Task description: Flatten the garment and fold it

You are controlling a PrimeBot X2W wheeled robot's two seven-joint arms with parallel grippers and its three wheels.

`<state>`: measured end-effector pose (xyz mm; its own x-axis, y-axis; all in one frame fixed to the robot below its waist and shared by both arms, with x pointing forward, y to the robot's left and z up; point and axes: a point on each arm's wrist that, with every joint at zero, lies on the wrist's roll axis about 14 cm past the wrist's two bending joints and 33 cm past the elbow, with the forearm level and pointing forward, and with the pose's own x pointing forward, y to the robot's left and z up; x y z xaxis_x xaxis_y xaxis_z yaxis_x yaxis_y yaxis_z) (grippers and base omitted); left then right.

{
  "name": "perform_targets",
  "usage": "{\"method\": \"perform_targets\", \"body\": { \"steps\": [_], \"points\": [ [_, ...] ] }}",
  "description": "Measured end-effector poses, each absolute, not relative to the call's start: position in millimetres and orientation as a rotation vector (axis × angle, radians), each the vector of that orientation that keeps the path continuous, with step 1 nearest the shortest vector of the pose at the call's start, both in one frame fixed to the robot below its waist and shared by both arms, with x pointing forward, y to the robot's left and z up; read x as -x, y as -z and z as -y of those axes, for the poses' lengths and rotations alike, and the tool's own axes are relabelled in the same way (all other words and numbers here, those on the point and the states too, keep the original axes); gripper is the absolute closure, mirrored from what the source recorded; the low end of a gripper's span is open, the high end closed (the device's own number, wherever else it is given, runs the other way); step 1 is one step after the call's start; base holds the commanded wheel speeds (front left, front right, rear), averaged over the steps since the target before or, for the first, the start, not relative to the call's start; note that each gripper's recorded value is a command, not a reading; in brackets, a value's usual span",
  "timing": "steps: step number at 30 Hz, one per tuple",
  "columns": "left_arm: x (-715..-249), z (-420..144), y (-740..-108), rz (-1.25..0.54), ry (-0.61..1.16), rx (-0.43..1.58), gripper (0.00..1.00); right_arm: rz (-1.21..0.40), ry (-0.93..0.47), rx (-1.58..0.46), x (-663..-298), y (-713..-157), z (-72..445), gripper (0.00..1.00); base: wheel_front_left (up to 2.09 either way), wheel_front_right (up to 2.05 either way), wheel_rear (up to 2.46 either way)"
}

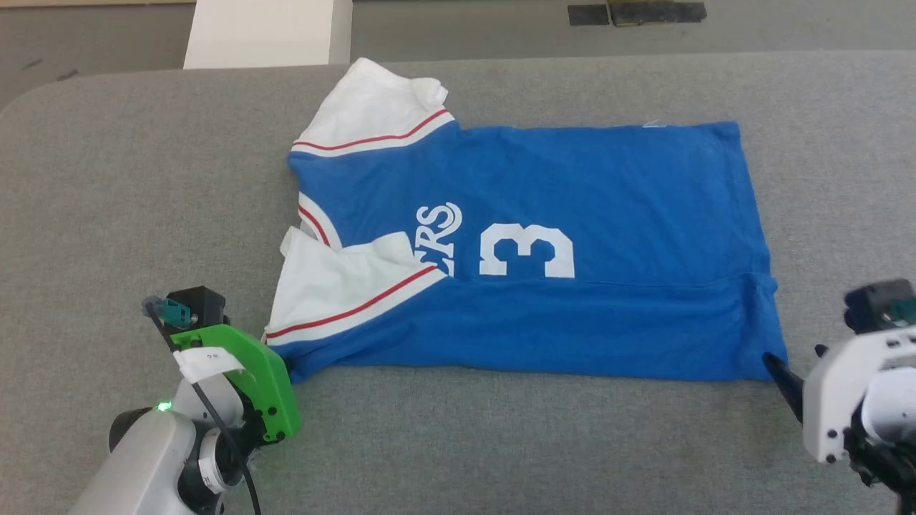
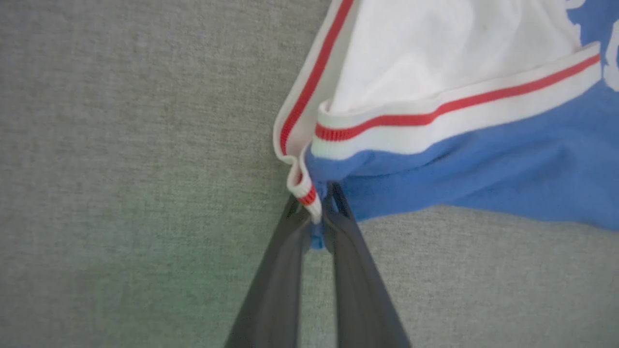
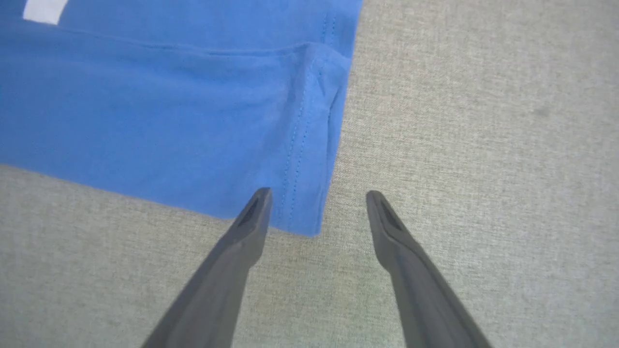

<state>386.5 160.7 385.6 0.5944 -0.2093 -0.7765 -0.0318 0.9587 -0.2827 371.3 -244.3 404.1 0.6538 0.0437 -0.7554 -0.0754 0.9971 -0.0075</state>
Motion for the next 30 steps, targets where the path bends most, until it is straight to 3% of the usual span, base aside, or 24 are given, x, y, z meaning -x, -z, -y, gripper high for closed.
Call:
{"method": "perform_targets", "body": {
  "steps": [5,14,15,16,17,30],
  "points": [
    [-385,-158,-386,-0.927,0.108,0.297,1.00,-1.062,-0.119,0.130,-372,-383,228,0.00,0.00,0.00,0.00],
    [-388,-160,-381,-0.915,0.089,0.319,1.00,-1.165,-0.174,0.189,-374,-368,219,0.00,0.00,0.00,0.00],
    [-389,-160,-381,-0.913,0.089,0.320,1.00,-1.170,-0.177,0.188,-374,-368,219,0.60,0.00,0.00,0.00],
    [-389,-159,-382,-0.909,0.088,0.328,1.00,-1.170,-0.178,0.187,-374,-368,220,0.85,0.00,0.00,0.00],
    [-389,-159,-382,-0.907,0.088,0.341,1.00,-1.166,-0.179,0.185,-375,-369,220,1.00,0.00,0.00,0.00],
    [-386,-177,-415,-0.775,0.017,0.453,1.00,-1.020,-0.155,0.093,-381,-406,228,1.00,0.00,0.00,0.00]
  ]
}}
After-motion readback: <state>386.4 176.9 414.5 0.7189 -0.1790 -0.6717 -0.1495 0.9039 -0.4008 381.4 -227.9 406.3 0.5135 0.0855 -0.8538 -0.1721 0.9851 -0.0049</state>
